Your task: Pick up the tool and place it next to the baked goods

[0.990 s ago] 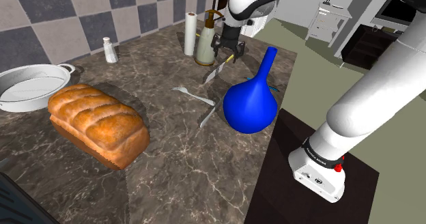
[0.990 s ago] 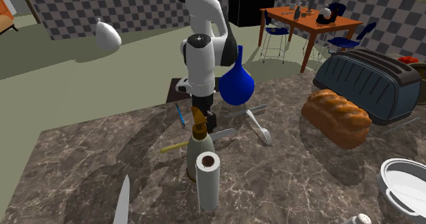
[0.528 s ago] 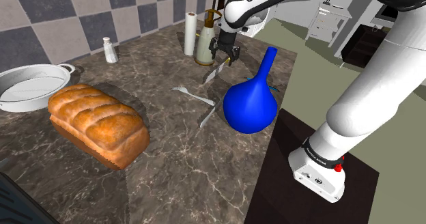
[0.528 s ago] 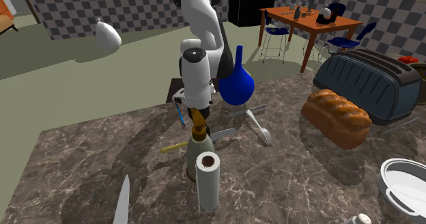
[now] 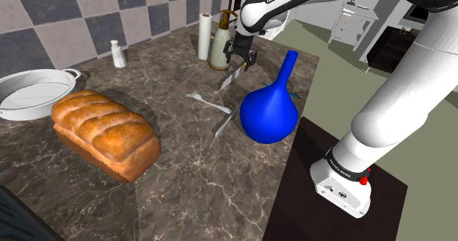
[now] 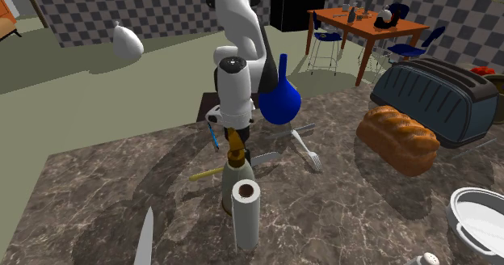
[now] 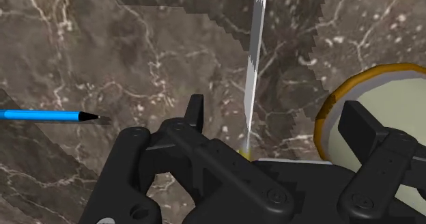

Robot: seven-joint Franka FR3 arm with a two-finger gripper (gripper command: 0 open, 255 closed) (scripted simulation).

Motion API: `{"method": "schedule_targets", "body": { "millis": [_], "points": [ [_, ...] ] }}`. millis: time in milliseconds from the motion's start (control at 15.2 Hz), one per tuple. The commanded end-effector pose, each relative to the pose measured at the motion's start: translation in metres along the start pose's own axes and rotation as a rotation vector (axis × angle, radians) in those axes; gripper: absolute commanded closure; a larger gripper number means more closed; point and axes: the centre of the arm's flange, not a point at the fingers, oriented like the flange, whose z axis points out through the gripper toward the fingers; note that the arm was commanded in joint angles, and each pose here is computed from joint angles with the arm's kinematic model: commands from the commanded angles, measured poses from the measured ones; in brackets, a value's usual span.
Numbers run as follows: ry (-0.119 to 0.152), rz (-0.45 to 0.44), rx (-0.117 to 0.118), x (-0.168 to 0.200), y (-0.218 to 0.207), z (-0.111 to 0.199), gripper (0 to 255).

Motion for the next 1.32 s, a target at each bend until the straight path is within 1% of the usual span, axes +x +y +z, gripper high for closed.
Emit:
{"method": "schedule_targets", "body": {
  "millis": [0,132,198,792,1254],
  "points": [
    [-0.024,0.012,-0.046,0.006,0.005,0.030,0],
    [-0.024,0.012,-0.046,0.006,0.005,0.030,0],
    [-0.024,0.012,-0.046,0.005,0.008,0.027,255],
    [-0.024,0.012,-0.046,0.006,0.005,0.030,255],
    [-0.024,0.012,-0.046,0.006,0.003,-0.007,255]
  ]
}}
